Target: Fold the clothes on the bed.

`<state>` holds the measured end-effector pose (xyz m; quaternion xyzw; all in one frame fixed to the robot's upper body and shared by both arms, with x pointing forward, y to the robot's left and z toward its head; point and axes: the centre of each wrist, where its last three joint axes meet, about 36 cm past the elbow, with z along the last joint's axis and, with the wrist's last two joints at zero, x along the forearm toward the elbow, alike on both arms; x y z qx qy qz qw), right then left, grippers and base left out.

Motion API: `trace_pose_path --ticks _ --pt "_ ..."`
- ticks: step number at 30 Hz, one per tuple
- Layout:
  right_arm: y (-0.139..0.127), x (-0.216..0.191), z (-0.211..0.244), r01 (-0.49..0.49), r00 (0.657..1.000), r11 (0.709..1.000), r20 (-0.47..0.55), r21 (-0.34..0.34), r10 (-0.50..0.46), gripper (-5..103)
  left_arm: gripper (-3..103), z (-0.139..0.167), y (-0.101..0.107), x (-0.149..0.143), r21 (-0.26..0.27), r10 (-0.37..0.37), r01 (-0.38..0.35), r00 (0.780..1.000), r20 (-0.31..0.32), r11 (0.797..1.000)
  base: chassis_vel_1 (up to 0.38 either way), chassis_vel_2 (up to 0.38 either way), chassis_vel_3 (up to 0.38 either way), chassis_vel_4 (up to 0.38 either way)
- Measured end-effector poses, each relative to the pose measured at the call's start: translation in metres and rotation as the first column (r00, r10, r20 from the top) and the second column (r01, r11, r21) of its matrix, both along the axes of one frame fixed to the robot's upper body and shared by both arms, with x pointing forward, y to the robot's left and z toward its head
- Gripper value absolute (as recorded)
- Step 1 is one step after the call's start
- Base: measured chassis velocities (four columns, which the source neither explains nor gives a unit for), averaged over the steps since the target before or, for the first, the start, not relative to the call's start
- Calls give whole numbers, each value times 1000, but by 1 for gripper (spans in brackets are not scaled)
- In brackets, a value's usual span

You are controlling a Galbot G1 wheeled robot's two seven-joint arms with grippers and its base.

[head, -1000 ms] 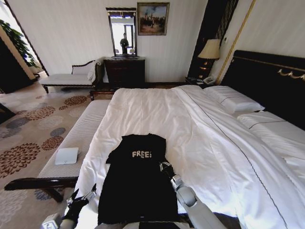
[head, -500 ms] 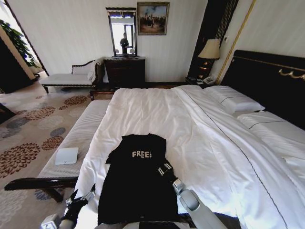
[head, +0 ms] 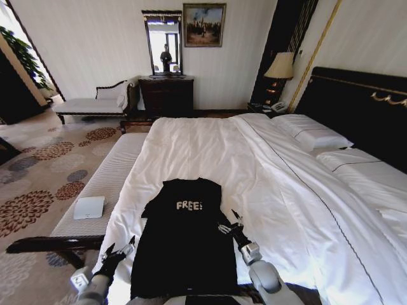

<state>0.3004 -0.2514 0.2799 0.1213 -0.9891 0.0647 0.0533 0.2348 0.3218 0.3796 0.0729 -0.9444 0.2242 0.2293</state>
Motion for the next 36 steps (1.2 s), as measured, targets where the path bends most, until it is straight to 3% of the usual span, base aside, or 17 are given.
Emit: trace_pose_path --ticks 4,5,7,16,22,30,33,36 --pt "-7 -3 1 27 1000 1000 -5 -6 -27 100 100 -1 0 31 -50 -1 2 999 32 999 0 0 0 0" --pt "-16 -8 2 49 999 999 -13 -18 -50 100 100 -3 -1 68 -100 -2 7 999 50 995 0 0 0 0" --pt "-23 -11 3 65 998 998 -17 -27 -65 100 100 -8 -1 94 -123 1 5 999 46 992 0 0 0 0" --pt "-31 -9 9 71 997 997 -15 -36 -71 100 100 -34 10 132 -163 33 -34 999 -7 986 0 0 0 0" --pt "-33 -6 12 72 997 997 -14 -37 -73 100 99 -49 1 160 -182 39 -40 999 -12 982 0 0 0 0" --pt "-36 -4 17 80 997 996 -10 -36 -80 100 97 -58 -4 177 -166 31 -33 999 -17 986 0 0 0 0" --pt "-37 -3 18 83 997 996 -8 -36 -83 100 90 -62 -6 179 -158 22 -26 999 -25 987 0 0 0 0" --pt "-37 -2 20 85 996 996 -5 -34 -86 100 78 -65 -9 182 -145 7 -11 1000 -27 989 0 0 0 0"
